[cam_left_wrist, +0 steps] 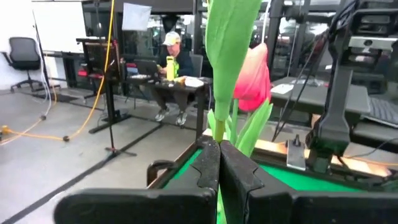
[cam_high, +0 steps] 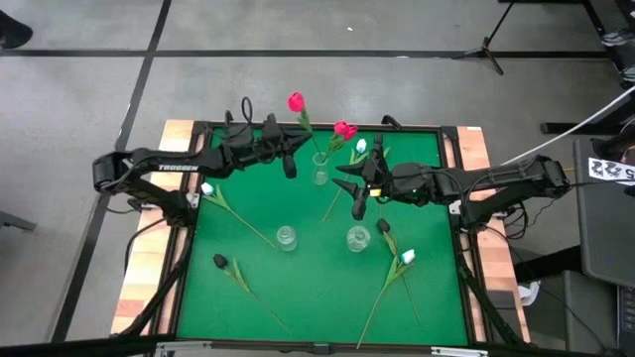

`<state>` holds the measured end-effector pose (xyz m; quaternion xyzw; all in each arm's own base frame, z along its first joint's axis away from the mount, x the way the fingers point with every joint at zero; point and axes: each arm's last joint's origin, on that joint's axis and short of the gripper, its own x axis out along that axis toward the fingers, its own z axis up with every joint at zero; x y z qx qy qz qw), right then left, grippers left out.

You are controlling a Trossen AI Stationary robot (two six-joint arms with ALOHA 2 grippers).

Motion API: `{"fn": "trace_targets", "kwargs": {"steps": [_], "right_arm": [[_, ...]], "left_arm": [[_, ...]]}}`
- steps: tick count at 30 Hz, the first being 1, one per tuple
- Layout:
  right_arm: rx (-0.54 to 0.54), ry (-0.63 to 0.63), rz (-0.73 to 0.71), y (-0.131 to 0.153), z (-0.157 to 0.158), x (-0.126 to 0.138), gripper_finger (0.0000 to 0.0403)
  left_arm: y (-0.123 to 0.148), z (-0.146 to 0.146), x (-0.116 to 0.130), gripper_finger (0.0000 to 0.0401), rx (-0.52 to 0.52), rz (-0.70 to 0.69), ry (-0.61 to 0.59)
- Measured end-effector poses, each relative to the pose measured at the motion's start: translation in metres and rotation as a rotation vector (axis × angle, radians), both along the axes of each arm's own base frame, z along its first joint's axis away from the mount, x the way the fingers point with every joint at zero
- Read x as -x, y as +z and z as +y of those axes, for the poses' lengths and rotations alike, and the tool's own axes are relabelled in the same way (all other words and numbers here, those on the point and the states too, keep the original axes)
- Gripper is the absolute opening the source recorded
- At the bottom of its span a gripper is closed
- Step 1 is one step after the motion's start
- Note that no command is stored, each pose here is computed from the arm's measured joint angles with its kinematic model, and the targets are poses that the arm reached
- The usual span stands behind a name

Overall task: Sort flowers into vase by color
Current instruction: Put the red tulip into the top transparent vase

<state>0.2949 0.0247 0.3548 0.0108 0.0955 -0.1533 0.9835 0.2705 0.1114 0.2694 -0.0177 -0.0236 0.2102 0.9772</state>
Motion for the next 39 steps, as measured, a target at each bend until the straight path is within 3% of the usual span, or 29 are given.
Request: {"fn": "trace_targets", "kwargs": {"steps": [39], "right_arm": [[-0.025, -0.006, 0.019, -0.003, 0.0, 0.001, 0.0151]], "left_arm": [[-0.064, 0.006, -0.029, 0.0003, 0.135, 0.196, -0.016]]}}
